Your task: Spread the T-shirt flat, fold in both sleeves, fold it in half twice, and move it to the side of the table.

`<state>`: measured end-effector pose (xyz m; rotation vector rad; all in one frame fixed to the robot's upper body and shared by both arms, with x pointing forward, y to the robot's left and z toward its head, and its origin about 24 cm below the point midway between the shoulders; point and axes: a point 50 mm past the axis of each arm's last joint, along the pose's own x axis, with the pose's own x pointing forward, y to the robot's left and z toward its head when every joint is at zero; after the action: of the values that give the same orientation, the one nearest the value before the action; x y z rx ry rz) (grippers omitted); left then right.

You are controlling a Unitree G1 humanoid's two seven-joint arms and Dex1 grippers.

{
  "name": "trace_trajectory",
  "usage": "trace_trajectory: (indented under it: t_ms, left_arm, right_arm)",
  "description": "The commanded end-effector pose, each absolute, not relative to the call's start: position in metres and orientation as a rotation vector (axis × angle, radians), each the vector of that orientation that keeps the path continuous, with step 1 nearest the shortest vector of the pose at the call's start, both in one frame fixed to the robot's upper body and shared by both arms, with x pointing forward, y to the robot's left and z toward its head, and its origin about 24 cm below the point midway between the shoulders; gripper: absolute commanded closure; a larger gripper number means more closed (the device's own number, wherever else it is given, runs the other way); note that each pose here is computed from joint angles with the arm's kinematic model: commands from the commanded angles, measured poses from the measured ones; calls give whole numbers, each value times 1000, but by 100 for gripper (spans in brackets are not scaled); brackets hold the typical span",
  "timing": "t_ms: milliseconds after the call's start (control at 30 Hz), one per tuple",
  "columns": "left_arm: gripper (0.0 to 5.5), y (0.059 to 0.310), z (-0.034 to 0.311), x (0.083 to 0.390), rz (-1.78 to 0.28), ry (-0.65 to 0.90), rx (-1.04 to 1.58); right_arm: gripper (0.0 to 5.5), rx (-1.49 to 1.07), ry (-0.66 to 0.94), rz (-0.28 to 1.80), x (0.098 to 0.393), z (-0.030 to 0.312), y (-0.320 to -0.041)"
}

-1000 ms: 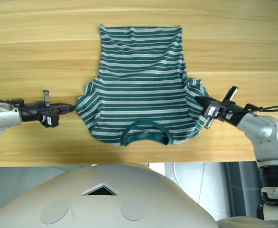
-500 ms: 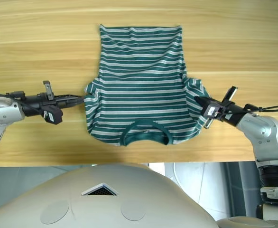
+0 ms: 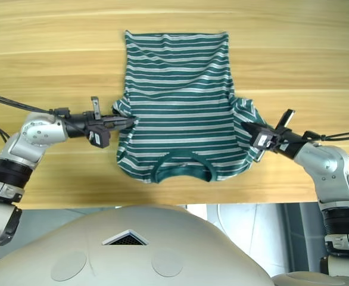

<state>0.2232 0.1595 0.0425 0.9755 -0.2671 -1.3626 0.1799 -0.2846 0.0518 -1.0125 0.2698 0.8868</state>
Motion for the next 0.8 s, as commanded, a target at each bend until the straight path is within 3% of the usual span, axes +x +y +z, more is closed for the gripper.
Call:
trace_trajectory:
  t_ms: [33,533,700,800]
  left_arm:
    - [547,144,40,226,-1392,-293,969]
    - [547,112,9,240,-1329,-224,960]
    - [547,105,2,229,-1386,-209,896]
    - [519,108,1,222,-1450,-184,864]
  right_arm:
    - [550,-1011,257,908,181,52,-280]
    - [550,-998,253,914,179,50,-277]
    - [550,-998,227,886,181,56,-278]
    - [507,-993,168,810,188,69,-281]
